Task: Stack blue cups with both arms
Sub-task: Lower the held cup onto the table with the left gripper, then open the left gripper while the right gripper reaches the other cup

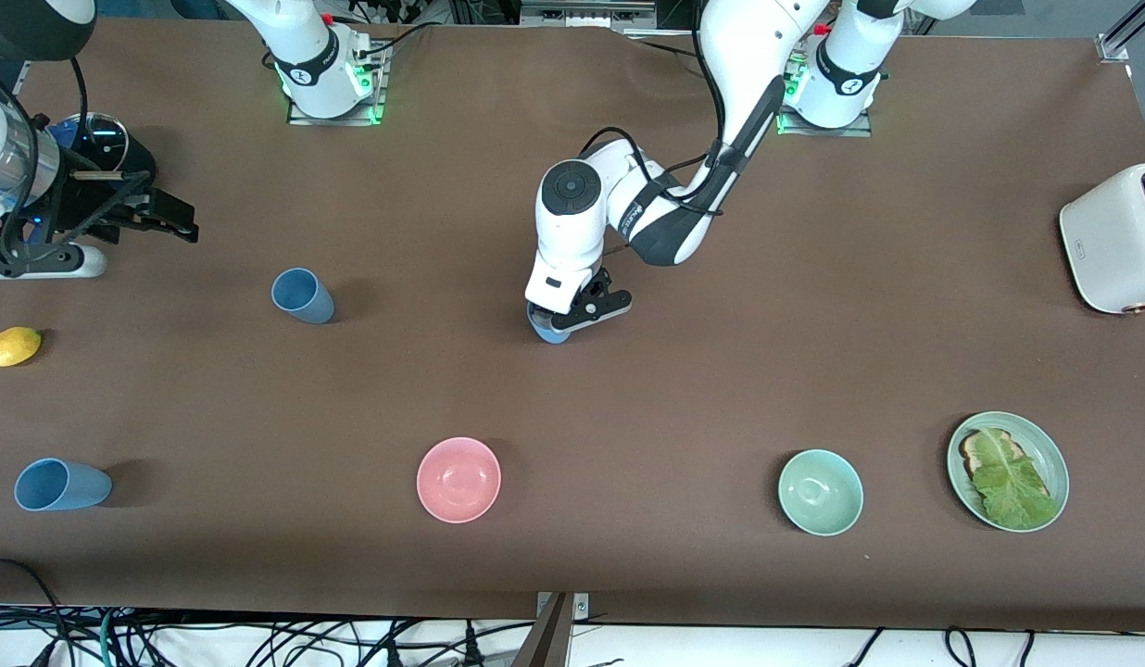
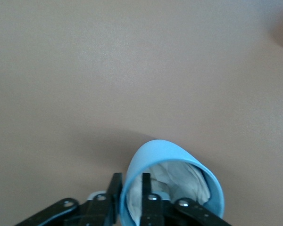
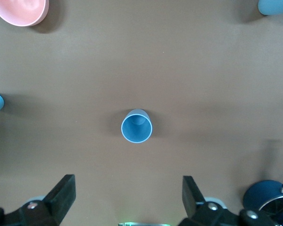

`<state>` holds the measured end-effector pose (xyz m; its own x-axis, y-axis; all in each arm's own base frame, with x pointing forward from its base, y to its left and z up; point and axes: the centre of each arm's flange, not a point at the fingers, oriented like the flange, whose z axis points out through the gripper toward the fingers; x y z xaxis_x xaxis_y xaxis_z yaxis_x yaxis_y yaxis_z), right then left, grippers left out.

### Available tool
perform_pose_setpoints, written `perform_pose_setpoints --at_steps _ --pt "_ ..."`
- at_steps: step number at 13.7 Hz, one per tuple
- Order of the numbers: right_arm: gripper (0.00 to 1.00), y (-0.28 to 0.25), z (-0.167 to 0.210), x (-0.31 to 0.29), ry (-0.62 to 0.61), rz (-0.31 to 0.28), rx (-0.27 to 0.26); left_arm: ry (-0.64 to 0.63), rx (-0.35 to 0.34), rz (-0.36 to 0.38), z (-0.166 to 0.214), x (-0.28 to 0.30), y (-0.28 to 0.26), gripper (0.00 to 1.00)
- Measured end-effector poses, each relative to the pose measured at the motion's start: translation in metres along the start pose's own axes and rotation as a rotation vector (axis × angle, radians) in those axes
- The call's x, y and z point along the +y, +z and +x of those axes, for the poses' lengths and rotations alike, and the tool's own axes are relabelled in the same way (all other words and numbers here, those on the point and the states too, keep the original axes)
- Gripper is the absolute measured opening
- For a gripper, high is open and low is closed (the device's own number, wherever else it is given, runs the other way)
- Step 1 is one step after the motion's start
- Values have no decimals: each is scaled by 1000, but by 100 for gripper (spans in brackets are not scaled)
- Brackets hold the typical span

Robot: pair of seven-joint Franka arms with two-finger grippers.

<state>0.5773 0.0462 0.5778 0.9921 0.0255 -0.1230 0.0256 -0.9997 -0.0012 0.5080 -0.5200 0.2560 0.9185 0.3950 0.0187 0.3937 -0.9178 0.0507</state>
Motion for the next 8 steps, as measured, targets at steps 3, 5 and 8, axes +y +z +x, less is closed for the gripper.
perform_pose_setpoints --at_steps 3,5,8 --pt "100 9 4 0 -2 0 3 27 43 -5 3 1 -3 60" --pt "100 16 7 1 -3 1 11 31 49 -5 4 2 -3 82" --pt "100 39 13 6 3 1 17 33 55 -18 4 5 -10 100"
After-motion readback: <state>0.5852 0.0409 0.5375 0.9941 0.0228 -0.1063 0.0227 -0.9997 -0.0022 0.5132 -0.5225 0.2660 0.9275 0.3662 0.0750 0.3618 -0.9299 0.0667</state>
